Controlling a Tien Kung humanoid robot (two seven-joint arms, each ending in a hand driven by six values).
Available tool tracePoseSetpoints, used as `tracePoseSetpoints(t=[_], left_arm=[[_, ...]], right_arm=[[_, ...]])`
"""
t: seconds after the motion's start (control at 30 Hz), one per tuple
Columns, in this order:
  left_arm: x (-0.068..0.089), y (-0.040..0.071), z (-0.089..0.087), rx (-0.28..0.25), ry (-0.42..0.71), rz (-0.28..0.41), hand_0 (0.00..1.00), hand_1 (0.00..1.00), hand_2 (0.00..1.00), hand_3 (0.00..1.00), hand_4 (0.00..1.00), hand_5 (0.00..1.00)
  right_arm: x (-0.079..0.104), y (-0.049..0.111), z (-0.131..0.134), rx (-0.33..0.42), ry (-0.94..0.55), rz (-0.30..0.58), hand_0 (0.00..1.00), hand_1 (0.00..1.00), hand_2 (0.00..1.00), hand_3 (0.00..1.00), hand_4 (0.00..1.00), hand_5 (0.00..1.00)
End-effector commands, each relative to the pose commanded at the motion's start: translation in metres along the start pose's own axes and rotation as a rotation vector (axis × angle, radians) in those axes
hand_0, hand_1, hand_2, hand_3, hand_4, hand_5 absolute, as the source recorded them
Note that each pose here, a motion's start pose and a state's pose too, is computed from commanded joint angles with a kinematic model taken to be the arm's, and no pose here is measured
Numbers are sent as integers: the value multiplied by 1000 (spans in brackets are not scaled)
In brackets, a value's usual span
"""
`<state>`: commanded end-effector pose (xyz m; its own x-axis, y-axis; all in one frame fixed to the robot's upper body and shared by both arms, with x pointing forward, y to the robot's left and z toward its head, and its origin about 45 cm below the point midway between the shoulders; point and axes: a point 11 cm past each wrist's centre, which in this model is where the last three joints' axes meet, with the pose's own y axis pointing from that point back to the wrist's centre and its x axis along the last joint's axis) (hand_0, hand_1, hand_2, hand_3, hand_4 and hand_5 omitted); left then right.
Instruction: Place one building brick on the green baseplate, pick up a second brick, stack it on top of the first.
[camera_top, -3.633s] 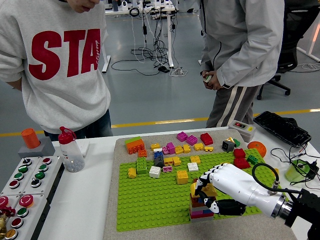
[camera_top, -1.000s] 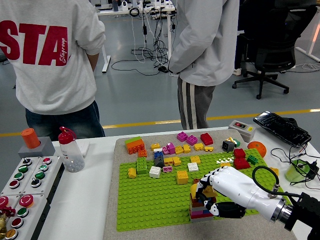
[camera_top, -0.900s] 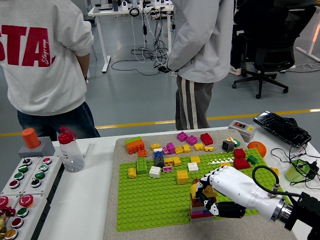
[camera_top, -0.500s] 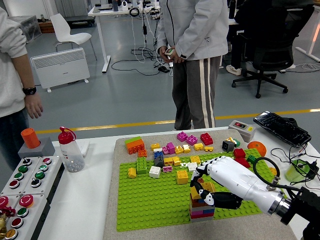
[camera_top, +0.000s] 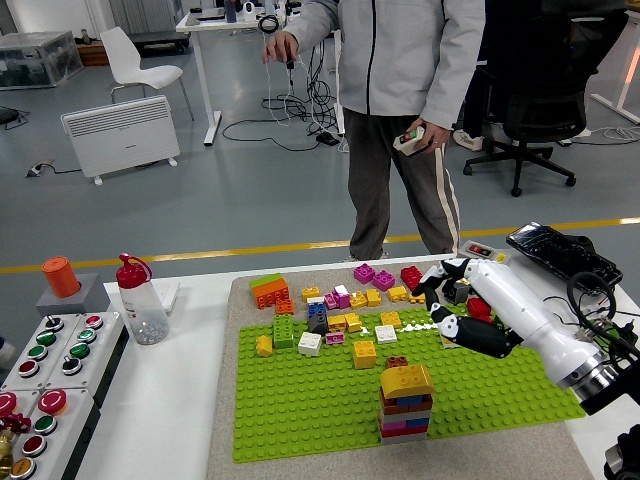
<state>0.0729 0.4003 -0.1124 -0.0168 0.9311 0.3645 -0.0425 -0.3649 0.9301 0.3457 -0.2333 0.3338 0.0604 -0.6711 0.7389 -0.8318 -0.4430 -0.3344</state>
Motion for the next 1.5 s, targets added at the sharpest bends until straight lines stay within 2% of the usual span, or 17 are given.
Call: tracePoseSetpoints(t=[0.03,0.07,0.43,0.47,0.63,0.67,0.83,0.87,1.0,1.2,1.27,1.5], left_arm=[[0,0,0,-1,0,0,664,687,689,577,289,998],[0,0,1,-2,0,0,664,687,689,577,289,998],[0,1,5,-11,-1,-1,663,687,689,577,288,998],[0,1,5,-12,-1,-1,662,689,689,579,289,998],[0,1,7,-16,-1,-1,662,689,689,579,289,998],[0,1,7,-16,-1,-1,662,689,689,579,288,998],[0,1,9,-20,0,-1,662,689,689,579,288,998],[0,1,9,-21,-1,-1,662,688,689,579,288,998],[1,1,10,-22,-2,-1,662,688,689,579,288,998],[0,1,9,-21,-2,-2,663,689,689,579,288,998],[0,1,9,-20,-3,-2,662,690,689,579,288,998],[0,1,6,-15,-5,-2,661,692,689,578,288,998]], right_arm=[[3,1,1,-15,-47,24,566,601,621,584,322,336],[7,2,2,-27,-84,47,657,703,744,696,339,350],[46,16,33,-194,-488,258,687,720,760,717,365,350],[49,18,36,-208,-525,273,714,738,776,743,394,386],[55,27,51,-263,-722,341,714,738,776,743,394,386],[56,29,54,-271,-756,353,731,746,780,765,440,449],[62,41,71,-316,-970,433,731,746,780,765,440,449],[63,44,75,-326,-1013,449,745,752,785,767,460,484],[62,58,90,-359,-1183,511,745,752,785,767,460,484],[51,79,109,-403,-1451,587,745,754,787,765,455,478],[47,84,112,-406,-1541,610,746,755,785,763,471,509],[33,100,118,-370,-1822,677,760,762,783,762,480,512]])
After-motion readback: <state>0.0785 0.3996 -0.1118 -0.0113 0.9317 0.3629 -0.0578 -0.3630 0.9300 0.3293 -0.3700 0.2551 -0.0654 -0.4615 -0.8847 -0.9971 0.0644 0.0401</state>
